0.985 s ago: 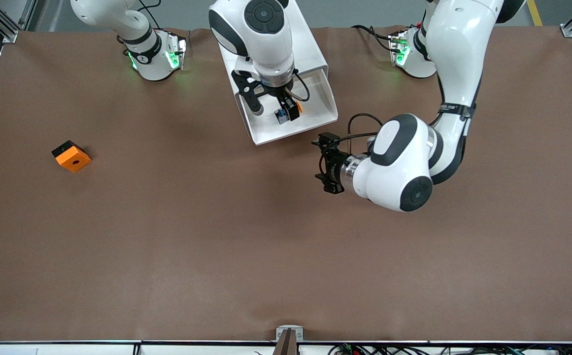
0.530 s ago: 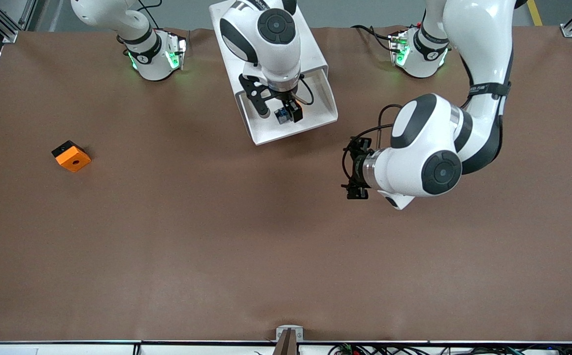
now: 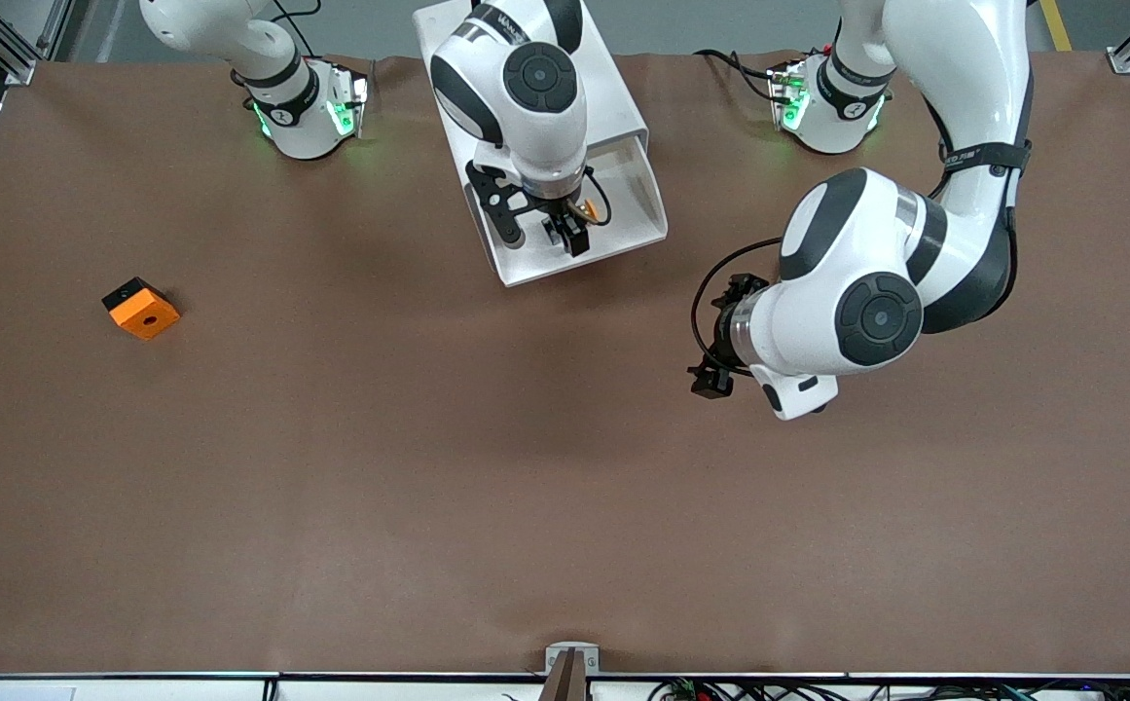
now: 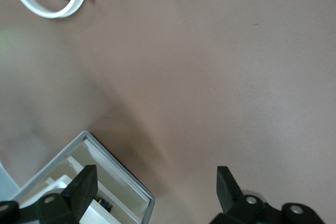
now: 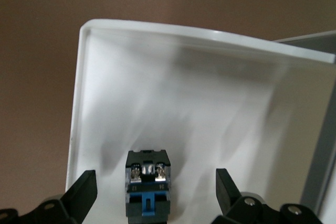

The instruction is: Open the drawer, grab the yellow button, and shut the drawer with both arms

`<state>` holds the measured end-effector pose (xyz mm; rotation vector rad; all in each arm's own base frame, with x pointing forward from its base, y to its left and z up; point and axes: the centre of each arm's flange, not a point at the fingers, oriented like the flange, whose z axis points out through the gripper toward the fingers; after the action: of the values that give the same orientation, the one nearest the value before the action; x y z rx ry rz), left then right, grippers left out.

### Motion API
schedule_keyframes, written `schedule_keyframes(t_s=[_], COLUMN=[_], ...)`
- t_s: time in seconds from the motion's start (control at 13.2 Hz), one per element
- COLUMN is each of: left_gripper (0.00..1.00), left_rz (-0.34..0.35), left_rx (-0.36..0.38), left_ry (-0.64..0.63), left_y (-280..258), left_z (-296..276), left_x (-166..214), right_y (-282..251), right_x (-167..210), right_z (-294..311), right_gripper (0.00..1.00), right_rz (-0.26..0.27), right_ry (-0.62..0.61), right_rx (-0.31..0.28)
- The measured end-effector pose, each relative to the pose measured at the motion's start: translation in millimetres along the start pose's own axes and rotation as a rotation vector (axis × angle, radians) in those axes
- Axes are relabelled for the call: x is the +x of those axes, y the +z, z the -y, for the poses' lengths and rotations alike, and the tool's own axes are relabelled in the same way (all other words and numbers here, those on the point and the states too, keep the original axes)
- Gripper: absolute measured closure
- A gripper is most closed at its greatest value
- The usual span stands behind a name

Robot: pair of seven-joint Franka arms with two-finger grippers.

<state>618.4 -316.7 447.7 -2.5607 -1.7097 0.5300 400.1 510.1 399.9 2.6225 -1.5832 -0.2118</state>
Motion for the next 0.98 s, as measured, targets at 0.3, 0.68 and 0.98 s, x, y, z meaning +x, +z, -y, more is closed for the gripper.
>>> schedule_keyframes(t_s=[0.3,0.68,0.98], left_gripper=[0.0,0.0,0.0], left_rz=[-0.072,-0.179,-0.198], left_rx=[-0.026,-0.007,-0.001], left_ry=[0.192,0.503,0.689], left_y=[-20.3,-32.4,-17.9], left_z=[7.5,11.9,7.7], left_x=[4.8,14.5,-4.1], right_y=[3.1,0.5,-19.9], right_x=[-1.2,-1.5,14.9], right_z=[4.6,5.5,15.5], right_gripper=[0.45,0.66,0.66], right_rz=[0.005,0.007,0.023], right_ry=[0.0,0.0,0.03], right_rx=[0.015,0.02,0.028])
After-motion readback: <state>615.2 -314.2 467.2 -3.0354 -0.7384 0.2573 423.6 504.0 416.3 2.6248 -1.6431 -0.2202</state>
